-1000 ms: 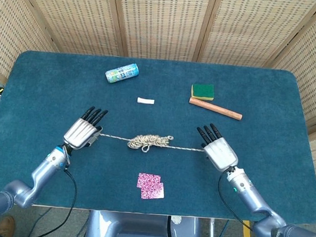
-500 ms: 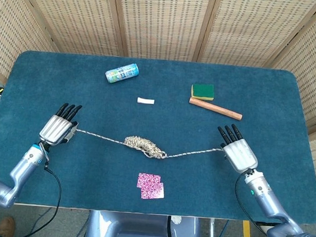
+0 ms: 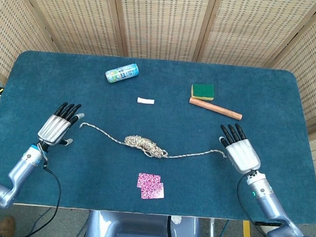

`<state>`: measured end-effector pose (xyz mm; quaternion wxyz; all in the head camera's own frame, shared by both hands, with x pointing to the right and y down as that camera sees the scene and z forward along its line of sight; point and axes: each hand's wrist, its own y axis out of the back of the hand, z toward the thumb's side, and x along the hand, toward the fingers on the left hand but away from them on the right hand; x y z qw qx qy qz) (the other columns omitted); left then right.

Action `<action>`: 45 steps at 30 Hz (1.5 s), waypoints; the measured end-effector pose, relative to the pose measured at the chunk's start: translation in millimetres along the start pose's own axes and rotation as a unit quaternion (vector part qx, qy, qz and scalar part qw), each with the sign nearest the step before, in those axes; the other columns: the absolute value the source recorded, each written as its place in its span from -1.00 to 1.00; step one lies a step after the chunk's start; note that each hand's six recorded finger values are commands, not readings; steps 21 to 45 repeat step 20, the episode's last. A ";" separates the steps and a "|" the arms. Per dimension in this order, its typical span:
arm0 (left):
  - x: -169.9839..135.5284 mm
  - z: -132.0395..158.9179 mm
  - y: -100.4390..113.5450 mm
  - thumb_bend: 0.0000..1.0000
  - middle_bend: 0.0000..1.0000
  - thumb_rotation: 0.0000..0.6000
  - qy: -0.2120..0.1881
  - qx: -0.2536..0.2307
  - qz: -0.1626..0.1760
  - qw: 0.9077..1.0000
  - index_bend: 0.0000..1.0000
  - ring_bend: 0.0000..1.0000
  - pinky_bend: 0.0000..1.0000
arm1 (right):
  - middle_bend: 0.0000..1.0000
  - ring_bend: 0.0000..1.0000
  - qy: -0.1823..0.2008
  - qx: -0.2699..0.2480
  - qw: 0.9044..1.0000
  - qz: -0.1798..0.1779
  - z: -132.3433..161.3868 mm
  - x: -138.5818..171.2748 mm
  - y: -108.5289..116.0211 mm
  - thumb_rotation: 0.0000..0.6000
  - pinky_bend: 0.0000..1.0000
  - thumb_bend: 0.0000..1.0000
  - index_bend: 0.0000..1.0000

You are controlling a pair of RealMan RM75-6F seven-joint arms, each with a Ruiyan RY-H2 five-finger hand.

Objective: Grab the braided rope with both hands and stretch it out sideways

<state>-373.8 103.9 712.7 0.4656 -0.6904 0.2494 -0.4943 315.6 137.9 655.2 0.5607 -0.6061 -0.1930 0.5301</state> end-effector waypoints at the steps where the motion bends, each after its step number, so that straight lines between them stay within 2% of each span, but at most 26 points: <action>1: -1.9 -0.4 3.4 -1.00 -1.00 1.00 0.001 -0.010 0.005 1.000 -1.00 -1.00 -1.00 | -1.00 -1.00 -0.004 -0.008 1.000 -0.008 -0.2 2.0 4.5 1.00 -1.00 -1.00 -0.99; 7: -24.5 -0.9 33.8 -1.00 -1.00 1.00 0.012 -0.078 0.040 0.996 -1.00 -1.00 -1.00 | -1.00 -1.00 -0.035 -0.077 0.994 -0.070 -4.6 21.8 37.9 1.00 -1.00 -1.00 -1.00; 11: -50.7 -2.9 52.6 -1.00 -1.00 1.00 0.042 -0.101 0.063 0.992 -1.00 -1.00 -1.00 | -1.00 -1.00 -0.065 -0.151 0.981 -0.103 -7.4 43.8 53.7 1.00 -1.00 -1.00 -1.00; 14: -76.5 -2.1 61.8 -1.00 -1.00 1.00 0.071 -0.117 0.070 0.988 -1.00 -1.00 -1.00 | -1.00 -1.00 -0.086 -0.200 0.970 -0.106 -8.1 64.1 53.7 1.00 -1.00 -1.00 -1.00; 17: -108.3 -2.3 68.6 -1.00 -1.00 1.00 0.104 -0.128 0.075 0.983 -1.00 -1.00 -1.00 | -1.00 -1.00 -0.102 -0.222 0.964 -0.102 -7.4 83.3 47.9 1.00 -1.00 -1.00 -1.00; 20: -139.8 -5.0 71.7 -1.00 -1.00 1.00 0.133 -0.133 0.075 0.979 -1.00 -1.00 -1.00 | -1.00 -1.00 -0.113 -0.225 0.962 -0.103 -5.3 96.7 43.5 1.00 -1.00 -1.00 -1.00; 45: -139.8 -5.0 71.7 -1.00 -1.00 1.00 0.133 -0.133 0.075 0.979 -1.00 -1.00 -1.00 | -1.00 -1.00 -0.113 -0.225 0.962 -0.103 -5.3 96.7 43.5 1.00 -1.00 -1.00 -1.00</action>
